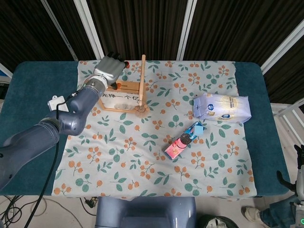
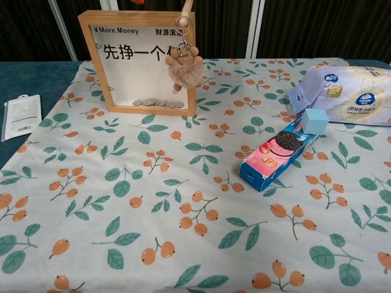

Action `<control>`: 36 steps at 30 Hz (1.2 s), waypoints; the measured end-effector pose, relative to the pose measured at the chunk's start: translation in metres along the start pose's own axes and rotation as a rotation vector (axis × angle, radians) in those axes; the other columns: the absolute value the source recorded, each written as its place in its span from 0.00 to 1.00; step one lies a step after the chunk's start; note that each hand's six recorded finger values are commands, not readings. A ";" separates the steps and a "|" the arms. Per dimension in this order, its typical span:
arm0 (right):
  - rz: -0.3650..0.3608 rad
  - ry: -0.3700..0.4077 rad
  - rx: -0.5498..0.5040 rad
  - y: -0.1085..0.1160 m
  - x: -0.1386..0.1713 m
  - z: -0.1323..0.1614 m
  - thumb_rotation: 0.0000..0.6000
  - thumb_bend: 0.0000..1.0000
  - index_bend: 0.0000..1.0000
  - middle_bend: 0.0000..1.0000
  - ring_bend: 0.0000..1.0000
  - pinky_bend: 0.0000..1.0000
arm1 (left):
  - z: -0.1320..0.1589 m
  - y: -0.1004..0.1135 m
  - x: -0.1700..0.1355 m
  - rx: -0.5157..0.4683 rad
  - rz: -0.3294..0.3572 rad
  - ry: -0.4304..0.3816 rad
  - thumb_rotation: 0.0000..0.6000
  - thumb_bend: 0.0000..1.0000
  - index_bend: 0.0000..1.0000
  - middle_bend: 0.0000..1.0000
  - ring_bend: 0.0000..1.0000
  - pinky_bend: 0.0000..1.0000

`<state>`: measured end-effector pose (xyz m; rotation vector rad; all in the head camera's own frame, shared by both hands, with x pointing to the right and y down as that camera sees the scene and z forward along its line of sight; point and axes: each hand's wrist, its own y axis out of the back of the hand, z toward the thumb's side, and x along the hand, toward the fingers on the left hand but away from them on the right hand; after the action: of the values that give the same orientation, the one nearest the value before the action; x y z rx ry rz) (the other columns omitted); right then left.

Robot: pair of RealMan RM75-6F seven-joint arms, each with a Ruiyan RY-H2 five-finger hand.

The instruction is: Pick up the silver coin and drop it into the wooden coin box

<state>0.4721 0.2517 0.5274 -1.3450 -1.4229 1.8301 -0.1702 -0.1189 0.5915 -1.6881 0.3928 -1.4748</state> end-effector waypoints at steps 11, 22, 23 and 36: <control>-0.012 0.021 0.005 0.002 -0.001 0.002 1.00 0.37 0.10 0.05 0.00 0.00 | -0.032 0.024 -0.059 -0.042 0.207 0.041 1.00 0.31 0.21 0.10 0.00 0.00; -0.035 0.131 0.011 0.005 -0.002 0.015 1.00 0.37 0.10 0.05 0.00 0.00 | -0.093 -0.047 -0.156 -0.096 0.333 0.132 1.00 0.31 0.19 0.06 0.00 0.00; -0.039 0.150 0.015 0.006 -0.002 0.016 1.00 0.37 0.10 0.05 0.00 0.00 | -0.096 -0.055 -0.164 -0.097 0.342 0.132 1.00 0.31 0.19 0.05 0.00 0.00; -0.066 0.310 0.102 0.007 0.003 0.033 1.00 0.37 0.10 0.05 0.00 0.00 | -0.112 -0.190 -0.265 -0.275 0.245 0.160 1.00 0.30 0.18 0.03 0.00 0.00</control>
<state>0.4435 0.2365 0.5198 -1.4383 -1.1821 1.5491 -0.3963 0.1393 0.5539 -1.6647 0.8918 -1.4251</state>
